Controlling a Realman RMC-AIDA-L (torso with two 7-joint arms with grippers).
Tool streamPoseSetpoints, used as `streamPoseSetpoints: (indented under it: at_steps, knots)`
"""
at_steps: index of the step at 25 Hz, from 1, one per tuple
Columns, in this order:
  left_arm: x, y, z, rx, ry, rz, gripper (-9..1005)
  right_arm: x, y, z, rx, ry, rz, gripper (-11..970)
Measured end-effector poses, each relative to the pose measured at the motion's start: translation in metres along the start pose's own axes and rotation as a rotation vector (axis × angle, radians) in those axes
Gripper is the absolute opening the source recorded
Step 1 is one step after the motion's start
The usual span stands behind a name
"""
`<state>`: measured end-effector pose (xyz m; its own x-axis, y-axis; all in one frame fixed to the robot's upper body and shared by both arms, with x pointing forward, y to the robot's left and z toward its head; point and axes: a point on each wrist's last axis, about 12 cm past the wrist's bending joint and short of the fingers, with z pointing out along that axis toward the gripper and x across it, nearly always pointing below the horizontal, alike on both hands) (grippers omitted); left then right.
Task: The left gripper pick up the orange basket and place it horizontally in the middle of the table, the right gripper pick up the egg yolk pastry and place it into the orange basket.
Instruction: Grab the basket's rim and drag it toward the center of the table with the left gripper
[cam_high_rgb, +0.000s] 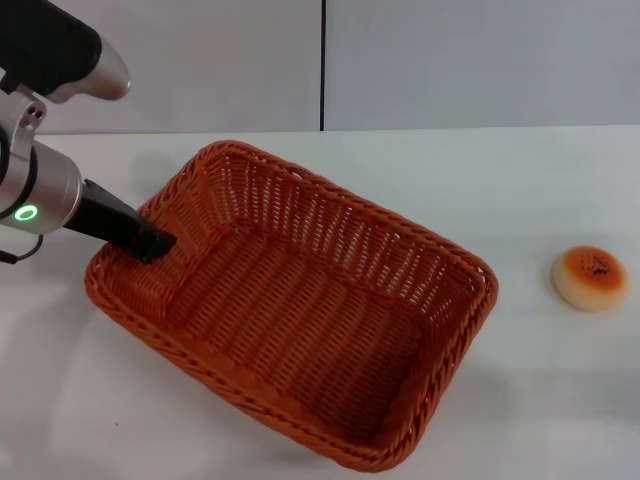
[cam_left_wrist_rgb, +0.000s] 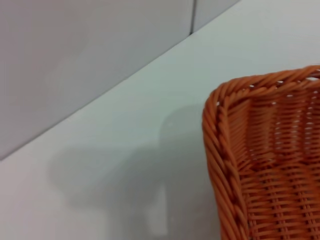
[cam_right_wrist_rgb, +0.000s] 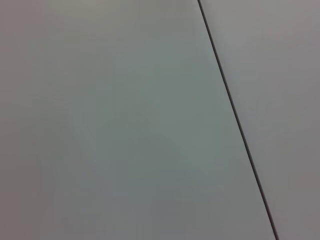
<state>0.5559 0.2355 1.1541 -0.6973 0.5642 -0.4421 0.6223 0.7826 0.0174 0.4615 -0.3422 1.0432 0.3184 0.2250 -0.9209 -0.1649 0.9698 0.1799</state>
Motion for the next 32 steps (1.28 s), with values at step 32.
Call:
streamPoseSetpoints:
  at_steps: [32]
  knots:
    - [0.107,0.034,-0.029,0.037,-0.123,-0.734,154,-0.020,-0.013,0.068,-0.117,-0.046,-0.034,584]
